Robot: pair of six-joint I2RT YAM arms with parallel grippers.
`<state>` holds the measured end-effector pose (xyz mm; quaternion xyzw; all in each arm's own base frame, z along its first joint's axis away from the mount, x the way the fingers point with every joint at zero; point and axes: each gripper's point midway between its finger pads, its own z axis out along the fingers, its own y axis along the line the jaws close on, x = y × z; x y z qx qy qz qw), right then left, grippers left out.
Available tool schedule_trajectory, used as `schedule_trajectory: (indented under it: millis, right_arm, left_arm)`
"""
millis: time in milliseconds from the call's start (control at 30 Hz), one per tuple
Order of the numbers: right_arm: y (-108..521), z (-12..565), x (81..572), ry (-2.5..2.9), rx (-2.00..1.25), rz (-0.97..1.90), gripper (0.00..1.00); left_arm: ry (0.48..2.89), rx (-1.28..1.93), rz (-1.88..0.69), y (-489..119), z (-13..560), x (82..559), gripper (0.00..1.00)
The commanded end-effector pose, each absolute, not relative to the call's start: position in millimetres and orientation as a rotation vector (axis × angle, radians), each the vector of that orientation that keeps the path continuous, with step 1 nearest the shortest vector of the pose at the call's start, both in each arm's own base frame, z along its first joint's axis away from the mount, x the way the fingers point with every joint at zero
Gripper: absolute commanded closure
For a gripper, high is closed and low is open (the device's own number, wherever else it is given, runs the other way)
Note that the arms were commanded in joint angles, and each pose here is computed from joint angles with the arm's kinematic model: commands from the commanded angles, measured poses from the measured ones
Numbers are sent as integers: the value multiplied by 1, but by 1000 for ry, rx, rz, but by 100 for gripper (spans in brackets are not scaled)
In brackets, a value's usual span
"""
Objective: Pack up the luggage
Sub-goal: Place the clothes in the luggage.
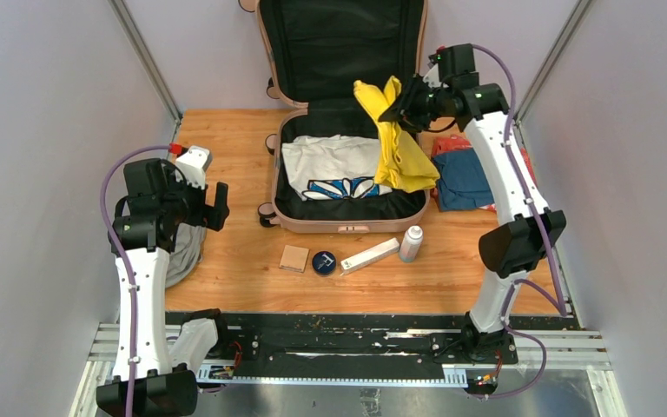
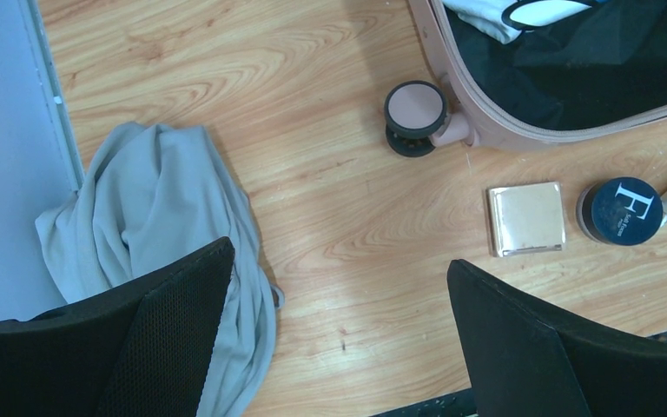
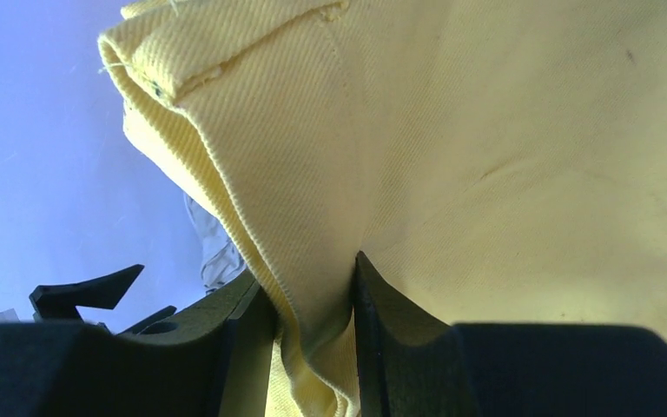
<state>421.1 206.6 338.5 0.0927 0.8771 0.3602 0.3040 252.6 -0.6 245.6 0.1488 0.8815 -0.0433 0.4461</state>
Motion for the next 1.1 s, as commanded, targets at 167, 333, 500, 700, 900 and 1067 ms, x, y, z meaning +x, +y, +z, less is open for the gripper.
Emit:
schedule_trajectory:
  millis: [167, 333, 500, 700, 900, 1067]
  right_arm:
    - [271, 316, 446, 2322, 291, 1047, 100]
    - [282, 283, 458, 2356, 385, 1015, 100]
    - [312, 261, 465, 2384, 400, 1003, 100]
    - [351, 236, 474, 2402, 430, 999, 100]
    - [382, 206, 478, 2436, 456, 1009, 100]
    - [391, 180, 482, 2460, 510, 995, 100]
  left_arm:
    - [2181, 373, -96, 0, 249, 246, 0]
    - [2189, 379, -75, 3, 247, 245, 0]
    - [2196, 383, -77, 3, 244, 246, 0]
    - [2192, 388, -57, 6, 246, 245, 0]
    - [2192, 402, -27, 9, 246, 245, 0]
    - [2196, 414, -28, 9, 245, 244, 0]
